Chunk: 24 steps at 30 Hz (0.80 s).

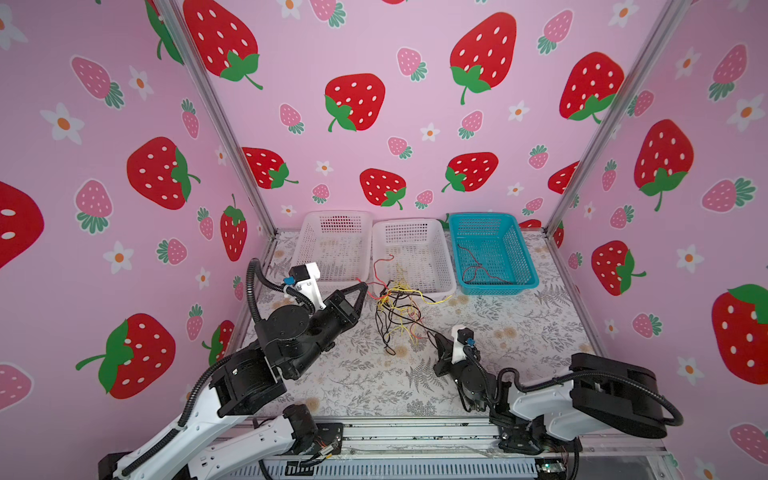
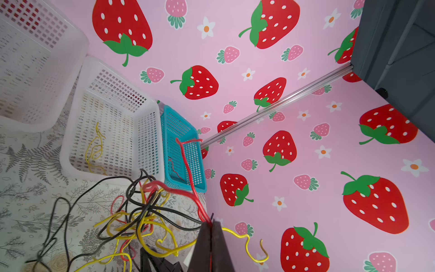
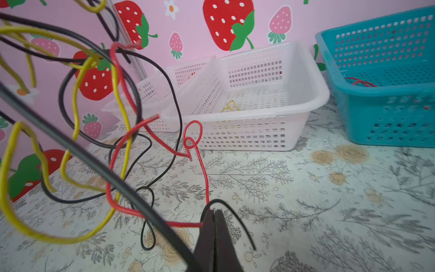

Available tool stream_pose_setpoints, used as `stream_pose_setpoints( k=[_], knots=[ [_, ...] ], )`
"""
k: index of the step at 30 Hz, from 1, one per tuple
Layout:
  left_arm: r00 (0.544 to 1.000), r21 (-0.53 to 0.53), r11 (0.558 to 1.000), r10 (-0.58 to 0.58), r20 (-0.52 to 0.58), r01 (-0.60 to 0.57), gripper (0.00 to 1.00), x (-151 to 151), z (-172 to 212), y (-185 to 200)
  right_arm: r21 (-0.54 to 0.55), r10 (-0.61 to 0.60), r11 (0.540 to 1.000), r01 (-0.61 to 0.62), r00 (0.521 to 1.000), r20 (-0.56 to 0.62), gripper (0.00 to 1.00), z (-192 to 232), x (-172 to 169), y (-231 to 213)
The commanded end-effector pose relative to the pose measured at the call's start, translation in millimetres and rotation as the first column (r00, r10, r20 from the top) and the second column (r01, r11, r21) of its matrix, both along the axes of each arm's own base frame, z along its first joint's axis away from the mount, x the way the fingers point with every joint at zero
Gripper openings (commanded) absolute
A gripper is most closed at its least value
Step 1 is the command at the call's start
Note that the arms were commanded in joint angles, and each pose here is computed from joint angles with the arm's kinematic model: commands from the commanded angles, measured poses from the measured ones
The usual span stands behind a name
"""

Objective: Untangle the cables

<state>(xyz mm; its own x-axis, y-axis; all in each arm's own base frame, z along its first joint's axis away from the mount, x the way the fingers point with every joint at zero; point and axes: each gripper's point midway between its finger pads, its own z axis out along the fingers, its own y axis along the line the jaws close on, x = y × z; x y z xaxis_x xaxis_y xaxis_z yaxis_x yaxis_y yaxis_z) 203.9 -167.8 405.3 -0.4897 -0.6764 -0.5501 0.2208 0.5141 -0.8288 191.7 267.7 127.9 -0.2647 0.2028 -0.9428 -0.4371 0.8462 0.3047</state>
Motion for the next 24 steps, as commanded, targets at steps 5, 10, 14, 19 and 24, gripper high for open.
stream_pose_setpoints(
  k=[5, 10, 14, 19, 24],
  knots=[
    [0.998, 0.146, 0.989, 0.02, 0.06, -0.028, 0.0, -10, 12, 30, 0.02, -0.185, 0.982, 0.19, 0.971, -0.151, 0.0, -31, 8, -71],
    [0.999, 0.307, 0.951, 0.018, 0.026, -0.025, 0.0, -13, -17, 41, 0.039, -0.223, 0.971, 0.236, 0.951, -0.214, 0.0, -30, 13, -100],
    [0.999, 0.439, 0.898, 0.037, -0.009, -0.029, 0.0, -14, -43, 53, 0.066, -0.264, 0.956, 0.286, 0.936, -0.234, 0.0, -17, 15, -121],
    [0.996, 0.561, 0.827, 0.066, -0.057, -0.022, 0.0, -13, -82, 63, 0.058, -0.29, 0.95, 0.306, 0.937, -0.197, 0.0, 12, 18, -136],
    [0.988, 0.537, 0.836, -0.031, -0.153, 0.11, 0.0, -13, -126, 34, -0.031, -0.196, 0.981, 0.194, 0.97, -0.146, 0.0, 36, 19, -114]
  ],
)
